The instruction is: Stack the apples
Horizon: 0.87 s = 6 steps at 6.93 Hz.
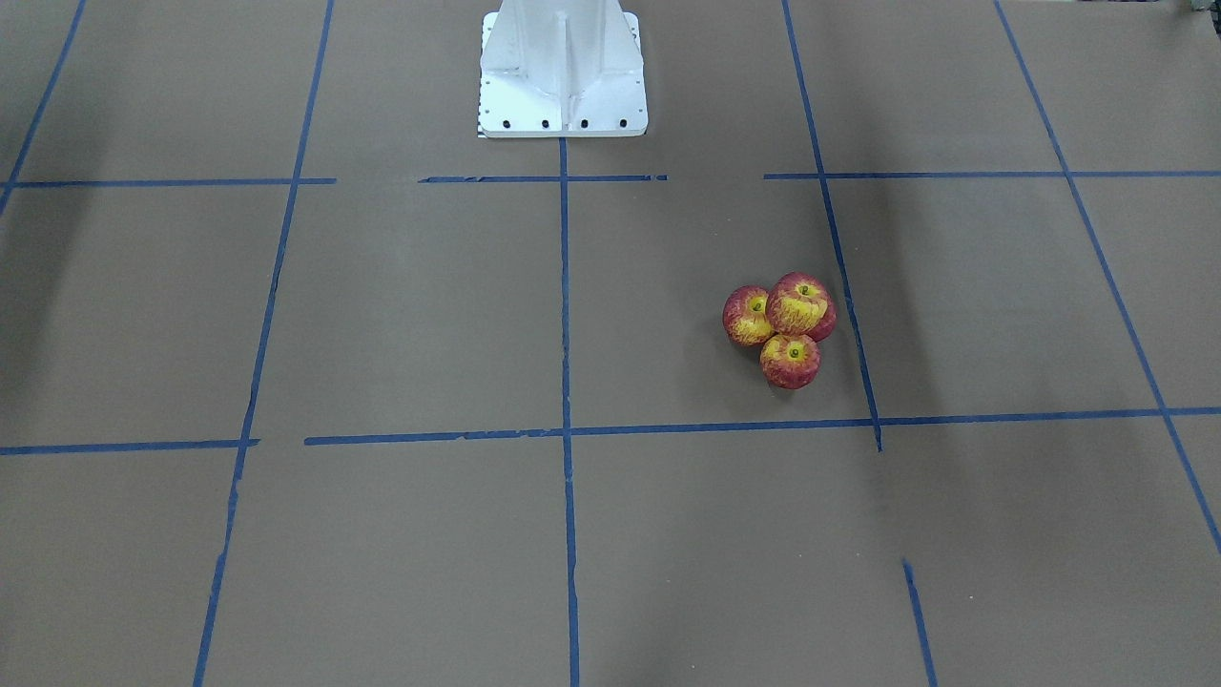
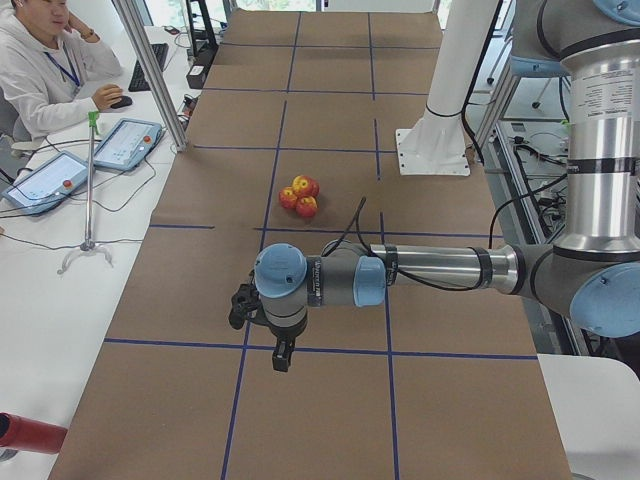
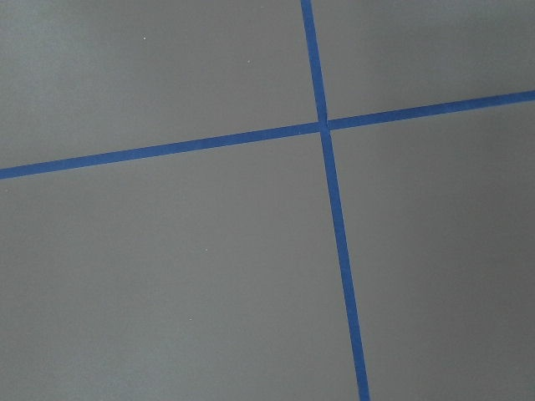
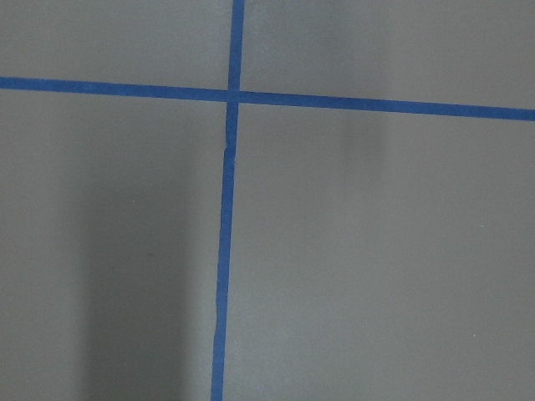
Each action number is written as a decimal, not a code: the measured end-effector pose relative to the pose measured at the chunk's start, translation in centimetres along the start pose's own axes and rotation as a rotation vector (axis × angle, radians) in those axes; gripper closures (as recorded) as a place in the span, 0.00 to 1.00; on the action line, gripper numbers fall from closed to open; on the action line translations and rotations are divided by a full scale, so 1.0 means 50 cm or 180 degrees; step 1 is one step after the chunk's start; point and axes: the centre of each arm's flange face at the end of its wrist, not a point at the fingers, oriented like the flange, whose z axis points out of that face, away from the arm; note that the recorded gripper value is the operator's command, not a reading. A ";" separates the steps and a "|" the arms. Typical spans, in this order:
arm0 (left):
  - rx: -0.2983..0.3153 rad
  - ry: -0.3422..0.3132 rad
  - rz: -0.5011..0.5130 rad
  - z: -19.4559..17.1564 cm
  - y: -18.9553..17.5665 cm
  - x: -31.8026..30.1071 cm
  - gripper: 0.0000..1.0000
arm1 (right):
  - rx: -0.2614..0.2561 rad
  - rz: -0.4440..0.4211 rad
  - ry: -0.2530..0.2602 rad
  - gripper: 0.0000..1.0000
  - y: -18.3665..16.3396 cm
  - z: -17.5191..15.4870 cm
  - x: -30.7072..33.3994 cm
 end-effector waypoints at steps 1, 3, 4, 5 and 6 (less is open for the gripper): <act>-0.0010 0.0007 -0.0010 0.003 0.004 -0.002 0.00 | 0.0000 -0.0002 0.0000 0.00 0.000 0.000 0.000; -0.0016 0.0015 -0.0020 0.006 0.007 -0.004 0.00 | 0.0000 -0.0002 0.0000 0.00 0.000 0.000 0.000; -0.0016 0.0016 -0.0019 0.006 0.007 -0.005 0.00 | 0.0000 -0.0001 0.0000 0.00 0.000 0.000 0.000; -0.0021 0.0016 -0.0022 0.007 0.009 -0.005 0.00 | 0.0000 -0.0001 0.0000 0.00 0.000 0.000 0.000; -0.0023 0.0016 -0.0025 0.008 0.009 -0.005 0.00 | 0.0000 0.0000 0.0000 0.00 0.000 0.000 0.000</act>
